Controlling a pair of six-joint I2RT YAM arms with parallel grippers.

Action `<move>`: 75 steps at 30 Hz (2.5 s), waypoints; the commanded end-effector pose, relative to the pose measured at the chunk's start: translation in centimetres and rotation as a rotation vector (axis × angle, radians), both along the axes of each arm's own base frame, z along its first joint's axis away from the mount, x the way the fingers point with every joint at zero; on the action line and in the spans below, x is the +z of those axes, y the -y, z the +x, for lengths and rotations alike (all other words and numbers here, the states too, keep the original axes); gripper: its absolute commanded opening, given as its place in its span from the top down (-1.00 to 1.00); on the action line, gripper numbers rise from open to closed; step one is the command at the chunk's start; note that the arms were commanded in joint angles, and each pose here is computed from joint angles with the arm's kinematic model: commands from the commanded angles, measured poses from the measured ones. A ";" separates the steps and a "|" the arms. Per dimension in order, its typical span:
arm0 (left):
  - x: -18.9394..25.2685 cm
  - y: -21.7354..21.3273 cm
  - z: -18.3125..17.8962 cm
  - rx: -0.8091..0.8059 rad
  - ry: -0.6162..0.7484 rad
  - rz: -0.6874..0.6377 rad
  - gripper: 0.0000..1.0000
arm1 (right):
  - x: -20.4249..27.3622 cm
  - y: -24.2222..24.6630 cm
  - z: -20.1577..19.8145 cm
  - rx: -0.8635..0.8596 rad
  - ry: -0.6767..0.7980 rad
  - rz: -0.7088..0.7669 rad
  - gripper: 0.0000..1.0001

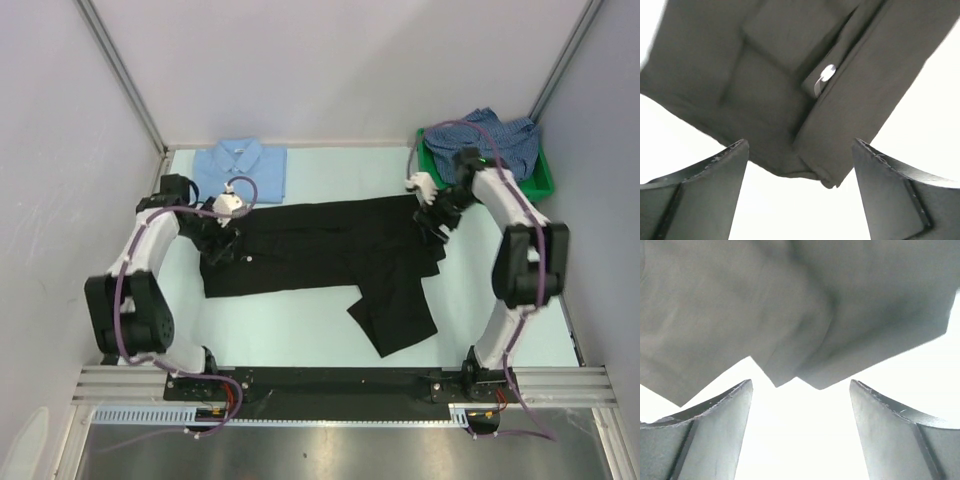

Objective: Fold and stack the long sleeve shirts
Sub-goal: Fold the shirt

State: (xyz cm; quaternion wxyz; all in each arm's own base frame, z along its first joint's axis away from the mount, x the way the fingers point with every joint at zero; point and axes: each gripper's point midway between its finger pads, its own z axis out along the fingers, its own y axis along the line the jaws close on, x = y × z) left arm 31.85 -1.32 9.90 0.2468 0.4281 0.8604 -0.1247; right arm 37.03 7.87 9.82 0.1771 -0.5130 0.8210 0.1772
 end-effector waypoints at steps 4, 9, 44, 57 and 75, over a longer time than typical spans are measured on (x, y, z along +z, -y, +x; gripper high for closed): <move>3.7 15.1 -5.9 -0.488 0.105 -0.158 -0.77 | 3.3 -1.1 -9.4 -0.051 -0.058 0.141 -0.65; 3.5 26.9 -9.9 -0.761 0.118 -0.273 -0.67 | 1.7 -1.1 -13.2 -0.002 -0.050 0.085 -0.56; 5.7 43.0 -12.2 -0.769 0.001 -0.341 1.00 | 9.8 2.6 -4.0 -0.457 -0.045 0.391 -0.41; 4.4 32.4 11.2 -0.299 -0.080 -0.474 -0.41 | 8.9 -0.1 2.4 -0.416 -0.061 0.358 -0.31; 1.3 31.5 5.0 -0.539 0.176 -0.113 -0.50 | 5.0 -3.1 3.1 -0.413 -0.165 0.386 -0.01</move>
